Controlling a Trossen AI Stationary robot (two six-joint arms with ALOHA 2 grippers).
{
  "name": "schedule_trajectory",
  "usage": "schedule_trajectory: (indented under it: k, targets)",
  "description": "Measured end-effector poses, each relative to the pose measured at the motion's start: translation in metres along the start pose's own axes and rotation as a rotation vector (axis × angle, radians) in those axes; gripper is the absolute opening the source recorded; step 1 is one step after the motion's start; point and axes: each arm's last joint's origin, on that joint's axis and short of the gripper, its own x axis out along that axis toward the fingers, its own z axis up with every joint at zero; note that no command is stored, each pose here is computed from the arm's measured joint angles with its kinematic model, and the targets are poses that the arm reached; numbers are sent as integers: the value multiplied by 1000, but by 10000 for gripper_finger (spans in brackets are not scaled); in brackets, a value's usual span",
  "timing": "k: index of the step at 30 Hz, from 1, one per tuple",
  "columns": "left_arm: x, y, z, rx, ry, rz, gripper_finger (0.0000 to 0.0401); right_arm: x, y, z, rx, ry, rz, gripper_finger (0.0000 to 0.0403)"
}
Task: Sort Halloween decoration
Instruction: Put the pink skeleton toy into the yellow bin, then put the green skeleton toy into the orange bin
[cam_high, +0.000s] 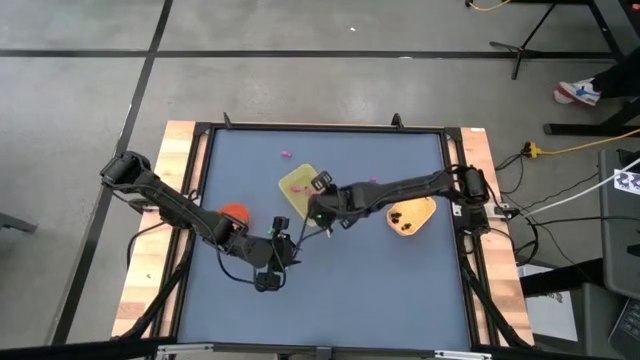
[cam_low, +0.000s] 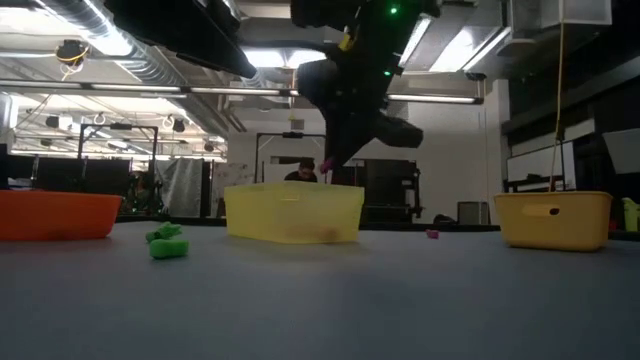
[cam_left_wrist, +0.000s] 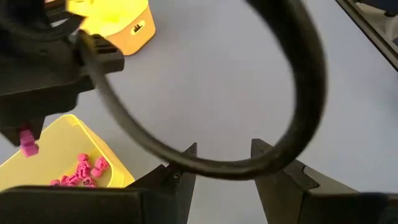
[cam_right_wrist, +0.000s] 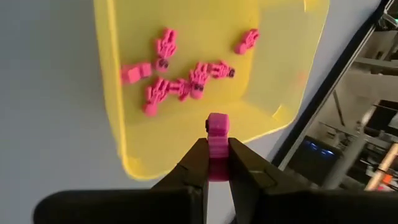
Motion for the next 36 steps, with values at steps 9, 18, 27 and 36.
schedule_trajectory:
  k: [9,18,27,36]
  targets:
    - [0,0,-1,-18,12,0,136,4,-10,1,61,-105,16,43]
    - [0,1,-8,-155,76,11,136,4,-12,3,74,-125,-2,119]
    - [-2,-2,-14,-323,133,27,136,4,-11,3,74,-122,-2,158]
    - [-3,-12,-31,-436,161,46,136,4,-11,3,72,-119,1,157]
